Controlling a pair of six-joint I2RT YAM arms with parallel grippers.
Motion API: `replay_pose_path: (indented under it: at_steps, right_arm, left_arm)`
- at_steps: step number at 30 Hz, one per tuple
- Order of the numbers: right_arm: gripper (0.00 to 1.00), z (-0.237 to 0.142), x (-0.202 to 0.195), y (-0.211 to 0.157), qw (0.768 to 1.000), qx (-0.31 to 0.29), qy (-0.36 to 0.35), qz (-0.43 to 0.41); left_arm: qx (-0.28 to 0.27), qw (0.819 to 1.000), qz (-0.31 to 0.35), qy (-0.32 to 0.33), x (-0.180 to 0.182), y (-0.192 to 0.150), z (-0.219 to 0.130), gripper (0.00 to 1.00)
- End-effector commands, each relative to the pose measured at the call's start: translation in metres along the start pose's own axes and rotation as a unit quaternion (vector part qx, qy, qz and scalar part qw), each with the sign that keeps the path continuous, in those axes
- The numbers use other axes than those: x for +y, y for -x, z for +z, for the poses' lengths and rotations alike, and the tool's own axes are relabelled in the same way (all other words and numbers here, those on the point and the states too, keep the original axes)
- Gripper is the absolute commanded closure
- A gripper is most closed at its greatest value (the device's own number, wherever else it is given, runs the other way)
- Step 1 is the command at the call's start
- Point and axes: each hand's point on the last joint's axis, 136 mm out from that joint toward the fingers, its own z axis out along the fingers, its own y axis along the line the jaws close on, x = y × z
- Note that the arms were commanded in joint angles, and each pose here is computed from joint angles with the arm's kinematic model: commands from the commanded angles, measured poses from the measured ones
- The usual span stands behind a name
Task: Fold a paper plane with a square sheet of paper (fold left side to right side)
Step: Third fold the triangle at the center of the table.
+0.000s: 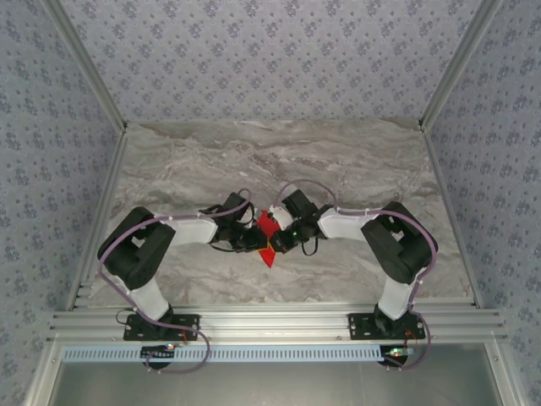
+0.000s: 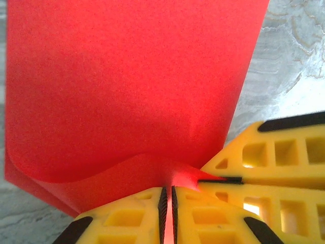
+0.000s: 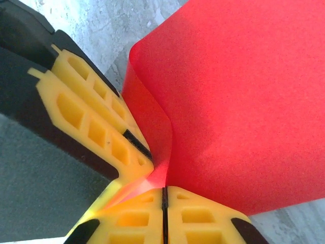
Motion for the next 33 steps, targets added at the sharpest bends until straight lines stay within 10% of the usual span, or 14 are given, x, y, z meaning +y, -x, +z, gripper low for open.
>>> replay_pose_path:
  at_steps: [1,8,21,33]
  right_arm:
    - [0.81,-0.019,0.004,0.013,1.0,-0.013,0.01,0.017]
    - [0.63,-0.055,0.013,0.018,0.995,-0.07,0.054,0.047]
    - [0.7,-0.033,0.083,-0.003,0.978,-0.064,0.188,0.067]
    - [0.71,-0.003,0.076,-0.022,0.981,-0.03,0.171,0.084]
  left_arm:
    - [0.015,0.998,-0.023,0.054,0.031,-0.017,0.002,0.86]
    - [0.01,0.998,-0.022,0.049,0.029,-0.016,0.002,0.86]
    - [0.007,0.999,-0.021,0.046,0.027,-0.014,0.002,0.86]
    - [0.007,0.999,-0.019,0.046,0.026,-0.014,0.002,0.86]
